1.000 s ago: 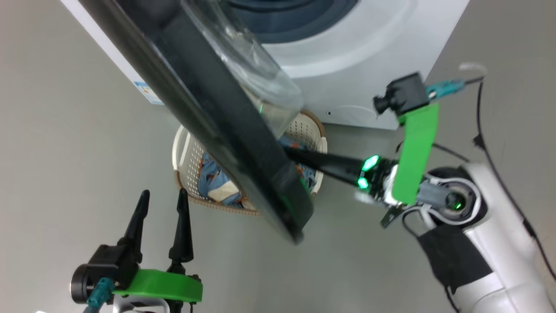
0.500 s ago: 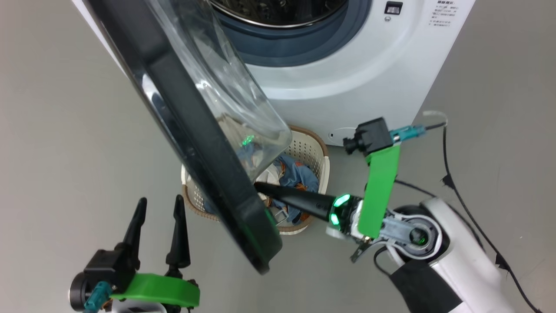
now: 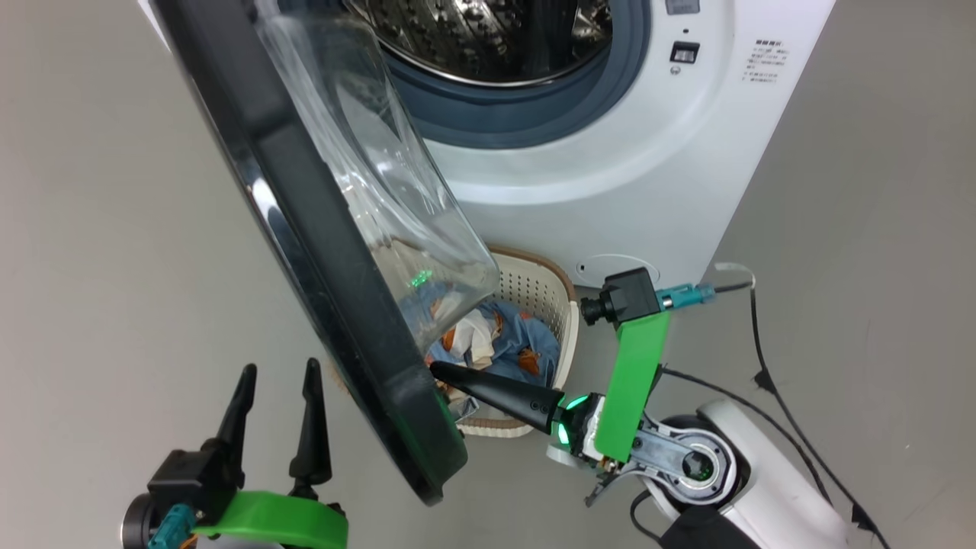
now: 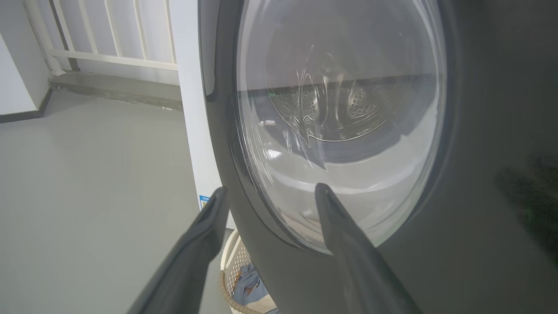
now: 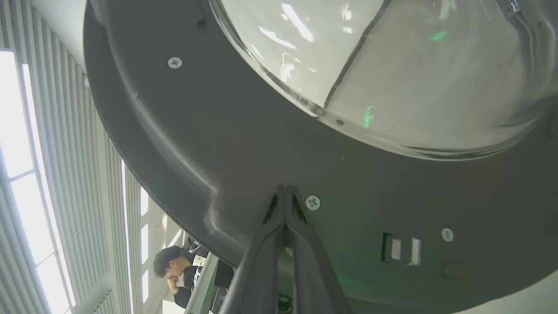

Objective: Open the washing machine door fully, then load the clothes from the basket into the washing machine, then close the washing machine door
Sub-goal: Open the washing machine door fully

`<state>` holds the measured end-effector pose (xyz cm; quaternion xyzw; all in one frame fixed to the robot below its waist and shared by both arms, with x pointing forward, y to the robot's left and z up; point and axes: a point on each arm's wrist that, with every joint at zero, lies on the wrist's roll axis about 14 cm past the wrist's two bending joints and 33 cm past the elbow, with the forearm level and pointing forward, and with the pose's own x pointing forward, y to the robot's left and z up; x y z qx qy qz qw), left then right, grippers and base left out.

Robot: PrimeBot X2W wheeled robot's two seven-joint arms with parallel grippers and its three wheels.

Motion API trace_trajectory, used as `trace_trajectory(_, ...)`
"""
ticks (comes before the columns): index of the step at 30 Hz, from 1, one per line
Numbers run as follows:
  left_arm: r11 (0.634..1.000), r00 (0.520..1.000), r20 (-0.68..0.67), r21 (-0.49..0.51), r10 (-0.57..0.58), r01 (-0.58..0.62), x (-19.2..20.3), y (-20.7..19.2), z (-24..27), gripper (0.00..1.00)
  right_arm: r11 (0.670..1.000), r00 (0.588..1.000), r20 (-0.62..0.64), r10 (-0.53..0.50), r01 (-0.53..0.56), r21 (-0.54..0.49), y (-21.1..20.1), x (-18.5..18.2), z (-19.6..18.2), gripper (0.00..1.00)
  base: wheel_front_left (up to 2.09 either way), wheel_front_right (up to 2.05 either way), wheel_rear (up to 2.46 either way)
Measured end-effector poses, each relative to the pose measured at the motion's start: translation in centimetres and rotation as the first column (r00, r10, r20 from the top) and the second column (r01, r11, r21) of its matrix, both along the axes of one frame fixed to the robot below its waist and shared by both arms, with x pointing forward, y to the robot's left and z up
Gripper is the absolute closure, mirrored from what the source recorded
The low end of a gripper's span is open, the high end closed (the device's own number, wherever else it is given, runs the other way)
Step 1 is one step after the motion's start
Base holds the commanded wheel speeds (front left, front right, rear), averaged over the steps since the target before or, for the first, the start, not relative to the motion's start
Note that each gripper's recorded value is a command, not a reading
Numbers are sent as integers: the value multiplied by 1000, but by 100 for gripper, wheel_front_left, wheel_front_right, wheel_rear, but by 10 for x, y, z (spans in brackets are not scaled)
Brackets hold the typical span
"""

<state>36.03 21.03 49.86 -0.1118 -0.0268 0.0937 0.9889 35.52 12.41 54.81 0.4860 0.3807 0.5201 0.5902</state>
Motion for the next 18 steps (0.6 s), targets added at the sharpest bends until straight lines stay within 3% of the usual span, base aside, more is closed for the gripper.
trace_trajectory(7, 1000, 1000, 5, -5, 10, -10, -10, 5, 1, 0, 993, 994, 4, -112, 112, 29, -9, 4, 9, 100, 0, 0, 0)
trace_trajectory(8, 1000, 1000, 5, -6, 12, -12, -11, 6, 1, 0, 990, 990, 22, -139, 138, 29, -12, 7, 12, 88, 0, 0, 0)
trace_trajectory(9, 1000, 1000, 5, -6, 12, -12, -11, 6, 1, 0, 990, 990, 22, -139, 138, 29, -12, 7, 12, 88, 0, 0, 0)
trace_trajectory(10, 1000, 1000, 6, -8, 8, -8, -13, 6, 0, 0, 986, 985, 39, -166, 164, 30, -15, 10, 15, 71, 0, 0, 0)
trace_trajectory(11, 1000, 1000, 8, -8, 8, -8, -13, 6, 1, 0, 982, 980, 55, -190, 189, 31, -20, 12, 17, 62, 0, 0, 0)
trace_trajectory(15, 1000, 1000, 9, -4, 7, -6, -18, 8, 1, 0, 955, 948, 114, -296, 293, 41, -41, 20, 26, 44, 0, 0, 0)
trace_trajectory(18, 1000, 1000, 28, -5, 1, -1, -18, 7, 6, 0, 920, 900, 198, -388, 391, 23, -65, 28, 27, 0, 0, 0, 0)
